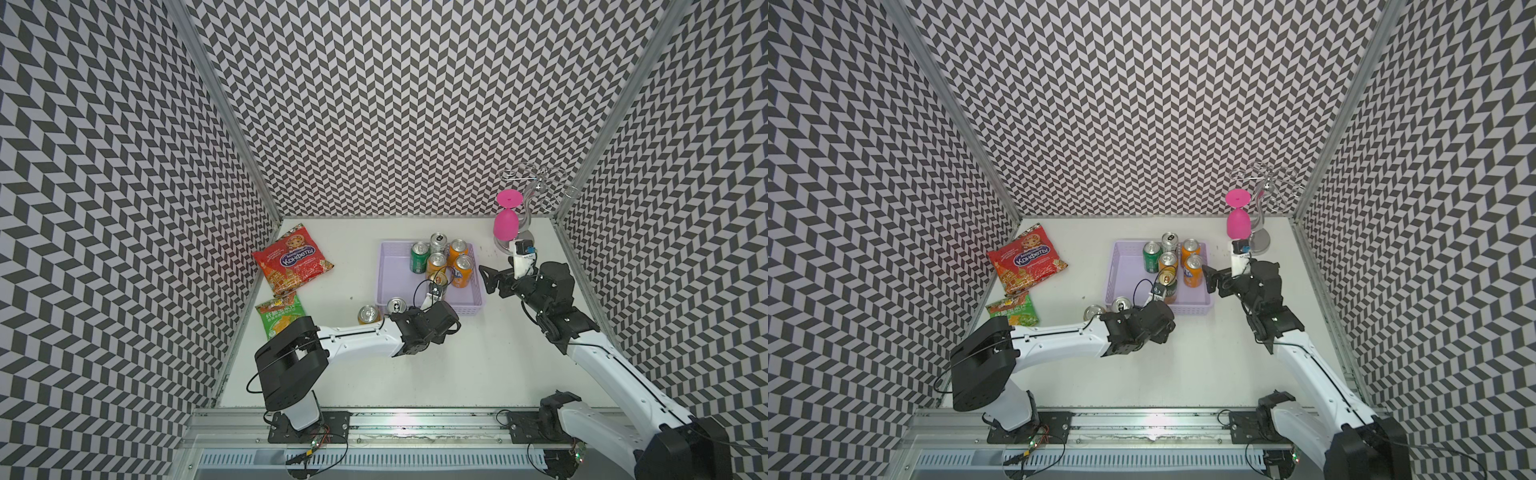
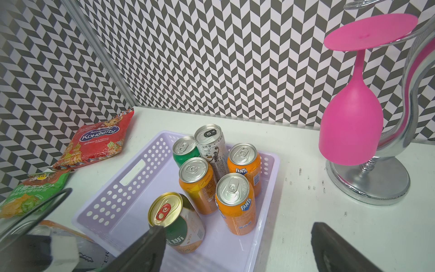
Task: Take out the drinks from the basket
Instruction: Place the drink at the center of the board.
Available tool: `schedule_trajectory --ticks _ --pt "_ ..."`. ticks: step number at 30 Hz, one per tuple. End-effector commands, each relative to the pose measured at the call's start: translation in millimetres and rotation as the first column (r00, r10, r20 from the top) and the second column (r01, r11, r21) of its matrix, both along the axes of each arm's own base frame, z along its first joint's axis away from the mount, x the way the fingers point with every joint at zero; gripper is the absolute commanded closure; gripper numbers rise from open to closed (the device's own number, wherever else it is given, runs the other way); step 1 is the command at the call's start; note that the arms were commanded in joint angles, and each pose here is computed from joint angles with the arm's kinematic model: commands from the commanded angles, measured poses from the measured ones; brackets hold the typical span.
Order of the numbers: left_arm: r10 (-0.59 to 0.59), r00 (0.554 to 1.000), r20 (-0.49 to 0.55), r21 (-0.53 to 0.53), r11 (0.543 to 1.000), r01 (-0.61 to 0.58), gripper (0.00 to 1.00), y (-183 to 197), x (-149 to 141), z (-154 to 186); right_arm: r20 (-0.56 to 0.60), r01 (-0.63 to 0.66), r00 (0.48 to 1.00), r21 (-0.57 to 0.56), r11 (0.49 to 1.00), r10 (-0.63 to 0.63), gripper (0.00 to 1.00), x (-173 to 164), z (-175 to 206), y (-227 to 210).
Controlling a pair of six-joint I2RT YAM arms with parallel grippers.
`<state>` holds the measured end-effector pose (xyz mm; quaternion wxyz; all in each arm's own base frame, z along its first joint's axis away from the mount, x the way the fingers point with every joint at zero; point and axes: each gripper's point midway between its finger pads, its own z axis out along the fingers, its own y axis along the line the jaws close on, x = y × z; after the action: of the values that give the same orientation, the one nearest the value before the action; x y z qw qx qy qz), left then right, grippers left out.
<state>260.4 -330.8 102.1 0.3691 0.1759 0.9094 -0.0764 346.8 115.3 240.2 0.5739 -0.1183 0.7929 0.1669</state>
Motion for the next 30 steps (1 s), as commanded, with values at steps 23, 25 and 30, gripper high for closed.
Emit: schedule_trajectory --ticks 23,25,30 --pt "-0.066 0.981 0.183 -0.087 0.993 0.084 0.09 -16.4 12.1 109.9 0.049 0.002 0.999 0.018 1.0 -0.003 0.0 1.8 13.9 -1.2" --pt "-0.072 0.975 0.212 -0.062 0.994 0.087 0.06 -11.1 14.6 118.9 0.049 0.003 0.999 0.019 1.0 -0.004 0.0 1.6 14.1 -1.4" --pt "-0.082 0.962 0.26 -0.019 0.996 0.09 0.01 1.0 23.3 137.0 0.049 0.002 0.999 0.022 1.0 -0.003 0.0 1.4 14.5 -1.0"
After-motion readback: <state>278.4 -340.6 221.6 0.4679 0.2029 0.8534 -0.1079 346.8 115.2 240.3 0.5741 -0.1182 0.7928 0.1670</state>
